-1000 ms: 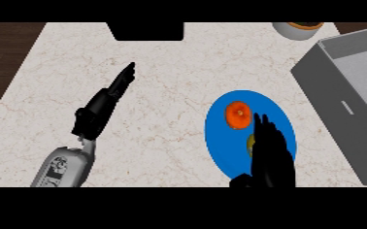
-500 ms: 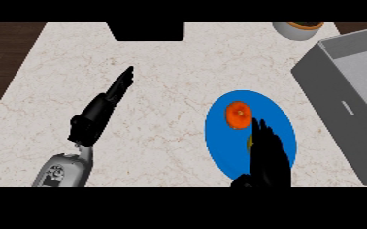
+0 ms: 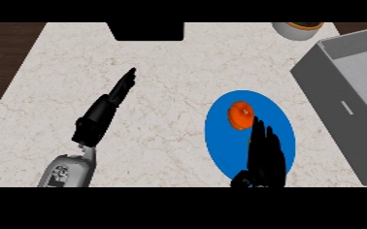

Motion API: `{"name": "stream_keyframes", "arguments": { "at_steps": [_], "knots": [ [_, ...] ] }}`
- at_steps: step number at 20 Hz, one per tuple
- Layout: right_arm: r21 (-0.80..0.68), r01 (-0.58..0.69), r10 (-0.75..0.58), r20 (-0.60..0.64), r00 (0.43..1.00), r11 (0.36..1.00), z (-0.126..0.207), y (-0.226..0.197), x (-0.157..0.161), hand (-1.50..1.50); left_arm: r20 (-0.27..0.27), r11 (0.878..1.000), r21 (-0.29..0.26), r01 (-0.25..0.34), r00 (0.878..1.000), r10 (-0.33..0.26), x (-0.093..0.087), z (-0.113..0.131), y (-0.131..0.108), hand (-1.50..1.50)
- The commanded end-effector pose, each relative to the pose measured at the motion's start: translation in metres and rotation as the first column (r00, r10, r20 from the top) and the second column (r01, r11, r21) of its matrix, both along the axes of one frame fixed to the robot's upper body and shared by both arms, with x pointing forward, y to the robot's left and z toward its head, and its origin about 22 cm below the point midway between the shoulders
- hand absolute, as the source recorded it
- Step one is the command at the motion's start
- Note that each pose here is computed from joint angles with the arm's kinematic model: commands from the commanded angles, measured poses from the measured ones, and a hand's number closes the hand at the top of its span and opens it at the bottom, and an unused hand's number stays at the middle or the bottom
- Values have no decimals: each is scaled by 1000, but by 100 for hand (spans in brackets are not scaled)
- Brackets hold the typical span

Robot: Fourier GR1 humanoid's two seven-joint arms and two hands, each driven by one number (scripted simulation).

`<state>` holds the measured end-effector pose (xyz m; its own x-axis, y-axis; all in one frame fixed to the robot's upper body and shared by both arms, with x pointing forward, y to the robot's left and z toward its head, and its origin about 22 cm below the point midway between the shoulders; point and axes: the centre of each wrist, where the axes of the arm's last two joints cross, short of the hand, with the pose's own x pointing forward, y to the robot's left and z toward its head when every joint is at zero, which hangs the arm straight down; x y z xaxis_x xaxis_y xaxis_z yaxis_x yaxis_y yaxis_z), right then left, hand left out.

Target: Pick the lemon from the plate and place it in the cardboard box

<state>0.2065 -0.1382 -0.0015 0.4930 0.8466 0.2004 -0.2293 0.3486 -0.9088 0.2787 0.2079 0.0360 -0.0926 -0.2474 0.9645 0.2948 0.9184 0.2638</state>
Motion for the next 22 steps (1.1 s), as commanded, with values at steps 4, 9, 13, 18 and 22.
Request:
{"name": "stream_keyframes", "arguments": {
  "at_steps": [4, 9, 13, 18, 22],
  "knots": [
    [-42, 2, -3, -28, 1000, 999, -21, -4, -7, -150, 3, 1000, 4, -5, 1000, 5, 20, 3, 14, 0],
    [-41, -29, 27, -43, 999, 999, -21, -8, 2, 150, -3, 1000, 8, 3, 1000, -3, 4, -5, -9, 0],
    [-76, -46, 45, -17, 999, 996, -21, -12, -7, 150, 3, 1000, 4, -24, 1000, 24, 3, 11, 22, 0],
    [-175, -33, 50, 92, 995, 984, -11, -15, 11, 150, -2, 1000, 1, -11, 1000, 11, 4, -8, 16, 0],
    [-182, -540, 558, 72, 826, 822, -8, -90, -25, 150, -1, 1000, 6, -19, 1000, 19, 0, 0, 4, 0]
  ]
}}
